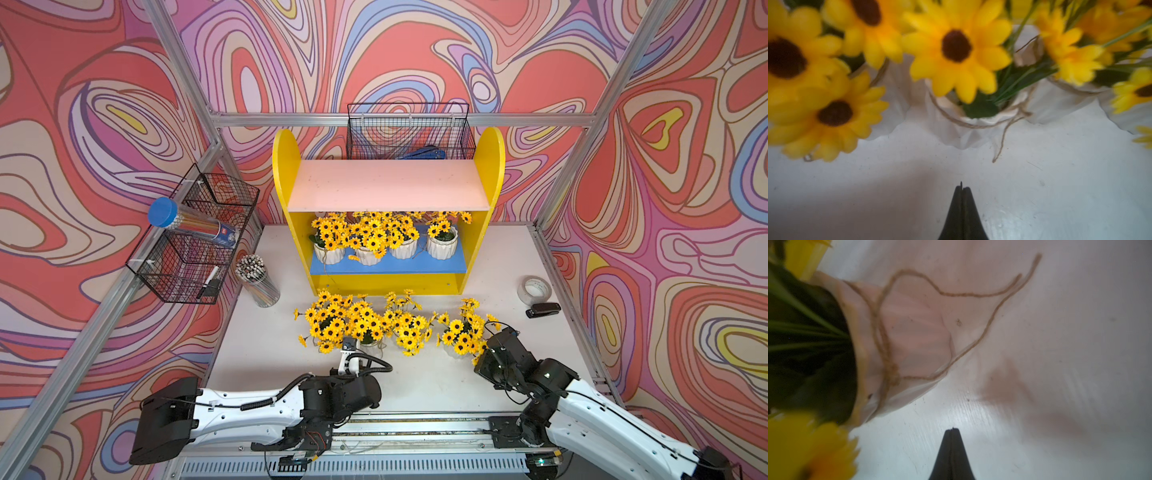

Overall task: Take the sunflower pots off the shelves
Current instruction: Move the sunflower pot to the center of the board.

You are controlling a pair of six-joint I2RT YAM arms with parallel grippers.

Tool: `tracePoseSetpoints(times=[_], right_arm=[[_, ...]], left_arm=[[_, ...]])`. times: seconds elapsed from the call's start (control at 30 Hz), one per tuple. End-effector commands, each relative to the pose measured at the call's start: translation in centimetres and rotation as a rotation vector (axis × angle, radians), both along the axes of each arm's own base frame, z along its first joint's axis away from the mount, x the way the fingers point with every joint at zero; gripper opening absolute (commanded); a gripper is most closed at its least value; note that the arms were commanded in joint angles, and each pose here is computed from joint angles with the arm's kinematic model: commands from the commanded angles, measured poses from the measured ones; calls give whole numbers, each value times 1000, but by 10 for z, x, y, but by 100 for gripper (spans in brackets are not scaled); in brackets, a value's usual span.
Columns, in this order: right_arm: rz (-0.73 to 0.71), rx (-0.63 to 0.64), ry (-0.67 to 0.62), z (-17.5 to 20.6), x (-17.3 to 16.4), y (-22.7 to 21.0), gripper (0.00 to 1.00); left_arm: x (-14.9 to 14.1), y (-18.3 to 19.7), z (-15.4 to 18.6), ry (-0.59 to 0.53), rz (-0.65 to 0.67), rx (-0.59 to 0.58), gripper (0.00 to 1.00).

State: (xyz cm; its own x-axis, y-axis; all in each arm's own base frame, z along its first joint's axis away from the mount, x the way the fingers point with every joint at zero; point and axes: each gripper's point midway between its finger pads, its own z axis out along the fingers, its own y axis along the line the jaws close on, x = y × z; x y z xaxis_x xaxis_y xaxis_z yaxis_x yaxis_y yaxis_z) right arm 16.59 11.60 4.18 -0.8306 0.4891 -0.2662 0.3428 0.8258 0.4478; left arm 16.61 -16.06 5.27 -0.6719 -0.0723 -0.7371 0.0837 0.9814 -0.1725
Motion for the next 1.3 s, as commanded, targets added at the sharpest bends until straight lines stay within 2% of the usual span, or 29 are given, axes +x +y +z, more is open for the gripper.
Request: tracePoseSetpoints(times=[0.0, 0.07, 0.17, 0.4, 0.57, 0.87, 1.0, 1.1, 1.17, 1.27], right_arm=[[18, 156, -122, 15, 34, 36, 0], [16, 128, -140, 12, 41, 35, 0], [6, 94, -197, 14, 51, 31, 0], [66, 23, -250, 12, 72, 36, 0], [95, -37, -305, 24, 93, 31, 0], [225, -66, -331, 34, 125, 42, 0], [240, -3, -324, 44, 105, 43, 0], [226, 27, -324, 53, 80, 33, 0], [244, 73, -315, 54, 64, 36, 0], [299, 130, -295, 48, 45, 52, 0]], left_arm=[[5, -5, -7, 43, 28, -52, 0], [13, -8, -14, 57, 24, -38, 0], [25, -23, -28, 100, -8, -90, 0], [52, -48, -32, 83, -21, -59, 0], [74, -47, -34, 86, -14, -41, 0], [86, -67, -32, 104, -77, -58, 0], [75, -61, -18, 117, -73, -114, 0], [51, -52, -3, 108, -100, -169, 0], [37, -39, 6, 86, -94, -120, 0], [23, -9, 2, 116, -30, -53, 0]])
